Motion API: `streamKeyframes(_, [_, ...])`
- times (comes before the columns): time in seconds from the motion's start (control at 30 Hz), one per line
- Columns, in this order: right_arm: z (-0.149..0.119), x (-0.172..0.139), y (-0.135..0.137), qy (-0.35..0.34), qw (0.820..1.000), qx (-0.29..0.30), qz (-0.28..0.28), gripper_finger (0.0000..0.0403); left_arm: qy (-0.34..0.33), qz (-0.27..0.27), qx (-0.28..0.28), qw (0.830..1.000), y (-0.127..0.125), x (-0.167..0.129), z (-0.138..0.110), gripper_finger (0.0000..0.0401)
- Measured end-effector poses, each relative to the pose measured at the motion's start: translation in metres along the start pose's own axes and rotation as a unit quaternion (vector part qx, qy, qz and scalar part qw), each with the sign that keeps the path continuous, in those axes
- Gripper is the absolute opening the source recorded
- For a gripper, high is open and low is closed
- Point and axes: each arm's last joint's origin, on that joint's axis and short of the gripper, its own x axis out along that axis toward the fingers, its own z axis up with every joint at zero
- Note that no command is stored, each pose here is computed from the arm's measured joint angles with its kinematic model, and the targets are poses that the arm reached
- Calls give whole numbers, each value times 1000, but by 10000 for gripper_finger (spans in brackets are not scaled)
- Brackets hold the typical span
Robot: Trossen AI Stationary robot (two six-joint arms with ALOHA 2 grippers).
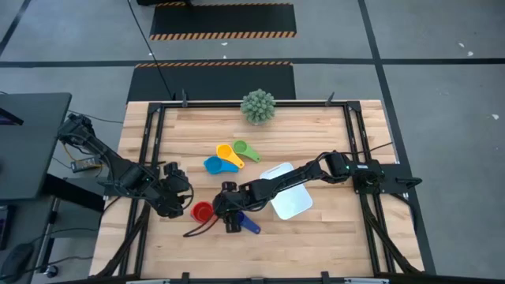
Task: Nest measuring cups in basket
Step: Stack the red measuring cup on top of the blue measuring cup, then stack the light blue measuring cup on top of the red measuring cup
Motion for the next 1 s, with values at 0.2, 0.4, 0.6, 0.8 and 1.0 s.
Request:
streamKeyframes(0.2, [3, -7, 0, 3, 1000, -10, 0, 168, 0, 0, -1, 1000, 0, 0, 0, 182])
streamKeyframes(0.4, [12, -15, 0, 2, 1000, -19, 1, 171, 5, -7, -2, 1000, 0, 0, 0, 182])
streamKeyframes(0.6, [11, -15, 0, 9, 1000, -8, 1, 234, 6, -8, -3, 1000, -1, 0, 0, 182])
streamKeyframes(0.8, [11, -18, -1, 11, 1000, -4, 0, 286, 6, -9, -4, 1000, -1, 0, 0, 182])
streamKeyframes(1.0, [21, -39, -1, -2, 1000, -4, 2, 308, 5, -8, -2, 1000, -1, 0, 0, 182])
